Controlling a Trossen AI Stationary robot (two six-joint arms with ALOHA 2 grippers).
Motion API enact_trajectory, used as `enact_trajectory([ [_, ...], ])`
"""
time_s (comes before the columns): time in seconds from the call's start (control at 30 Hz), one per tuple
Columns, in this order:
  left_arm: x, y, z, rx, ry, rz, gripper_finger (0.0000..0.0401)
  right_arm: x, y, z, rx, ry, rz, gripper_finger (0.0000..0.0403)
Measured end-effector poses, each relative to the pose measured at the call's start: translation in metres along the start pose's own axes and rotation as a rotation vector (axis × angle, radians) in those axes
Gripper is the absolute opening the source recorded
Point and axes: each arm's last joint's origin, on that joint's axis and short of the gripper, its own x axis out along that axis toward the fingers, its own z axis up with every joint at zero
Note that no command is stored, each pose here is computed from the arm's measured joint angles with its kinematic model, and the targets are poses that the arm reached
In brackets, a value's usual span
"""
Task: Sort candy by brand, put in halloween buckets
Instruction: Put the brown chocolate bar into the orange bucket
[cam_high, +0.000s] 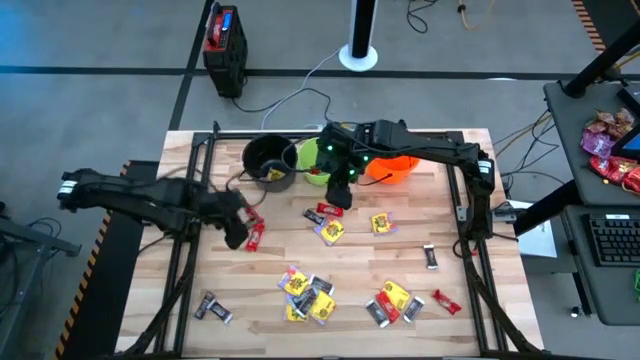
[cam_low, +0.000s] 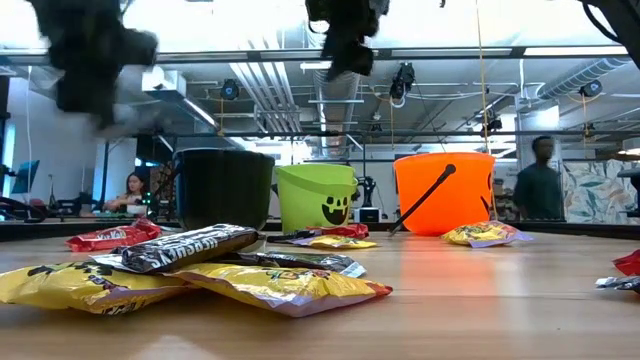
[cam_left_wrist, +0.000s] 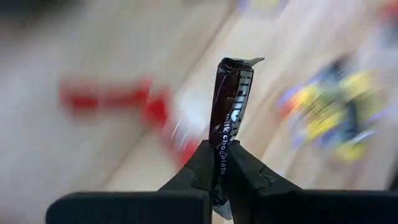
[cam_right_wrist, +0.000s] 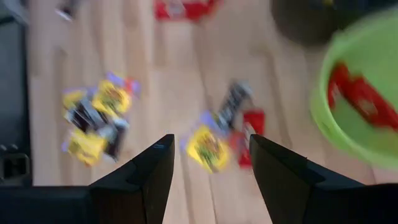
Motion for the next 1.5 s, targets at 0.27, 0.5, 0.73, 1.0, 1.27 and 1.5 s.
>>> enact_trajectory([
  [0.27,-0.069,-0.032,0.054,0.122,-0.622,0.069,0.0002,0.006,0.047,0.034,-0.148,-0.398,-0.033,0.0201],
  [0.5,-0.075,-0.043,0.069,0.171,-0.67,0.127,0.0001,-0.012,0.054,0.051,-0.103,-0.651,-0.155,0.0201],
  [0.73,-0.074,-0.056,0.08,0.211,-0.681,0.079,0.0001,-0.018,0.044,0.055,-0.051,-0.692,-0.17,0.0201],
  [1.0,-0.074,-0.065,0.089,0.249,-0.685,0.056,0.0,-0.017,0.045,0.054,-0.065,-0.686,-0.139,0.0169],
  [1.27,-0.072,-0.065,0.088,0.229,-0.68,0.048,0.0028,-0.017,0.045,0.054,-0.097,-0.673,-0.096,0.0024],
  [1.5,-0.071,-0.064,0.087,0.203,-0.664,0.048,0.0098,-0.031,0.034,0.046,-0.041,-0.617,-0.111,0.0018],
])
